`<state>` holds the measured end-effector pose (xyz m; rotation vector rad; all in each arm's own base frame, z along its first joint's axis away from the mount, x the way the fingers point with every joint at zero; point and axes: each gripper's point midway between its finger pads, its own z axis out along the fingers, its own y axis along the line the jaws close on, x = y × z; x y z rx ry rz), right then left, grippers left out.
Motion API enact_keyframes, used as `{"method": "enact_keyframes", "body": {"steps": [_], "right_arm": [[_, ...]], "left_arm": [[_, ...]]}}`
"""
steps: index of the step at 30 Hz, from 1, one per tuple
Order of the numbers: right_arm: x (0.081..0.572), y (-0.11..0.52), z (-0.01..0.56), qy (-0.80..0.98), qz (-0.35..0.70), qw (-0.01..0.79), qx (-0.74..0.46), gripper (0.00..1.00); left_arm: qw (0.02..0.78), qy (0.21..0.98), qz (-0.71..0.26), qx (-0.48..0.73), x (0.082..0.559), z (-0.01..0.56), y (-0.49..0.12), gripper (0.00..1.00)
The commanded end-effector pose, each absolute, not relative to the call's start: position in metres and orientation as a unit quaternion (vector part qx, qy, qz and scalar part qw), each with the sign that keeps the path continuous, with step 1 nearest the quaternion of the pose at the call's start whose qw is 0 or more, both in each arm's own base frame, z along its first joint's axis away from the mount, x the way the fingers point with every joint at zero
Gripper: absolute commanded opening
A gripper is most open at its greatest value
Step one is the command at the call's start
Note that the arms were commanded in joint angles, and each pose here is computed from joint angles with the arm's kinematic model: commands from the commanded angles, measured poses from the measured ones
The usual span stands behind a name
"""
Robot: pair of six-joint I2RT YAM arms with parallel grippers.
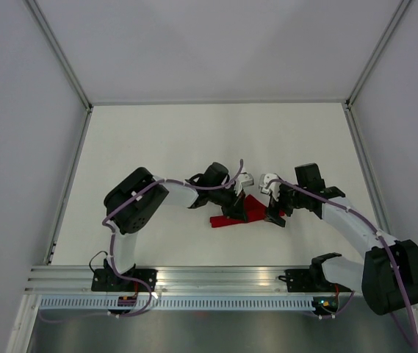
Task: Fold the napkin, place the utensils inside, and roll it up
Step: Roll the napkin with the utensil
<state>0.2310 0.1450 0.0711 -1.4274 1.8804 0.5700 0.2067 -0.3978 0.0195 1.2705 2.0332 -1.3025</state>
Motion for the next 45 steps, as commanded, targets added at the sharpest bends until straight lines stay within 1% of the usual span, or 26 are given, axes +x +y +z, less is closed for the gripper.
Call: {"method": "enact_keyframes", "body": {"steps": [1, 5, 6, 9, 15, 19, 22, 25, 26, 27, 28, 29, 30, 31, 32, 33, 34, 36, 37, 39, 40, 41, 42, 43, 44, 45], "right_arm": [[0.222, 0.156, 0.073, 0.681, 0.226, 0.367, -0.592, 0.98], [0.215, 0.164, 0.058, 0.671, 0.194, 0.365, -0.615, 0.98], [0.22, 0.169, 0.058, 0.665, 0.181, 0.378, -0.618, 0.98], [0.21, 0.19, 0.049, 0.641, 0.175, 0.375, -0.646, 0.97], [0.215, 0.197, 0.028, 0.645, 0.148, 0.362, -0.656, 0.83], [0.215, 0.199, 0.018, 0.646, 0.139, 0.355, -0.661, 0.77], [0.214, 0.199, 0.014, 0.648, 0.136, 0.35, -0.662, 0.71], [0.213, 0.199, 0.009, 0.652, 0.133, 0.341, -0.665, 0.6], [0.213, 0.198, 0.007, 0.652, 0.134, 0.338, -0.665, 0.54], [0.212, 0.197, 0.007, 0.653, 0.132, 0.336, -0.666, 0.51], [0.211, 0.195, 0.005, 0.655, 0.133, 0.332, -0.666, 0.48], [0.209, 0.195, 0.004, 0.654, 0.132, 0.329, -0.668, 0.39], [0.21, 0.194, 0.004, 0.656, 0.132, 0.329, -0.666, 0.34], [0.21, 0.194, 0.004, 0.657, 0.131, 0.329, -0.666, 0.28], [0.209, 0.193, 0.003, 0.659, 0.13, 0.325, -0.665, 0.18], [0.208, 0.192, 0.003, 0.662, 0.131, 0.322, -0.664, 0.12], [0.208, 0.192, 0.004, 0.662, 0.132, 0.322, -0.664, 0.1], [0.204, 0.192, 0.002, 0.664, 0.139, 0.314, -0.665, 0.08], [0.203, 0.192, 0.002, 0.664, 0.142, 0.31, -0.665, 0.07], [0.196, 0.192, 0.0, 0.666, 0.155, 0.295, -0.668, 0.06], [0.196, 0.193, 0.001, 0.665, 0.159, 0.291, -0.67, 0.05], [0.191, 0.192, -0.001, 0.666, 0.165, 0.28, -0.672, 0.04], [0.188, 0.194, -0.001, 0.664, 0.175, 0.274, -0.674, 0.04], [0.189, 0.196, 0.0, 0.662, 0.181, 0.27, -0.675, 0.03], [0.183, 0.194, -0.001, 0.665, 0.188, 0.256, -0.676, 0.0], [0.183, 0.198, 0.001, 0.662, 0.2, 0.254, -0.676, 0.01]], "left_arm": [[0.064, 0.797, -0.447, 0.4, 0.179, -0.032, -0.363, 0.02], [0.036, 0.805, -0.449, 0.386, 0.184, -0.031, -0.365, 0.02], [0.025, 0.809, -0.445, 0.382, 0.183, -0.032, -0.363, 0.02], [0.002, 0.818, -0.441, 0.369, 0.185, -0.034, -0.362, 0.02], [-0.017, 0.831, -0.432, 0.349, 0.189, -0.036, -0.362, 0.02], [-0.023, 0.831, -0.436, 0.345, 0.187, -0.034, -0.361, 0.03], [-0.024, 0.831, -0.438, 0.342, 0.188, -0.032, -0.363, 0.04], [-0.022, 0.83, -0.44, 0.342, 0.188, -0.028, -0.363, 0.09], [-0.014, 0.829, -0.442, 0.342, 0.19, -0.026, -0.365, 0.11], [-0.004, 0.828, -0.443, 0.343, 0.192, -0.02, -0.367, 0.19], [0.001, 0.829, -0.441, 0.343, 0.193, -0.02, -0.366, 0.22], [0.01, 0.83, -0.44, 0.343, 0.196, -0.017, -0.367, 0.24], [0.018, 0.828, -0.443, 0.344, 0.198, -0.013, -0.368, 0.31], [0.025, 0.828, -0.443, 0.344, 0.2, -0.01, -0.369, 0.35], [0.04, 0.827, -0.441, 0.345, 0.204, -0.004, -0.371, 0.37], [0.052, 0.825, -0.444, 0.345, 0.207, 0.001, -0.372, 0.4], [0.06, 0.824, -0.444, 0.346, 0.208, 0.005, -0.373, 0.41], [0.112, 0.825, -0.432, 0.347, 0.224, 0.019, -0.376, 0.45], [0.139, 0.837, -0.407, 0.338, 0.233, 0.016, -0.37, 0.46], [0.212, 0.825, -0.404, 0.334, 0.252, 0.041, -0.374, 0.5], [0.226, 0.829, -0.393, 0.328, 0.252, 0.038, -0.366, 0.51], [0.259, 0.834, -0.373, 0.315, 0.263, 0.042, -0.362, 0.52], [0.291, 0.824, -0.373, 0.312, 0.268, 0.057, -0.361, 0.53], [0.325, 0.825, -0.353, 0.299, 0.277, 0.057, -0.353, 0.53], [0.345, 0.821, -0.347, 0.293, 0.281, 0.062, -0.35, 0.54], [0.375, 0.812, -0.343, 0.286, 0.285, 0.077, -0.346, 0.54]]}}
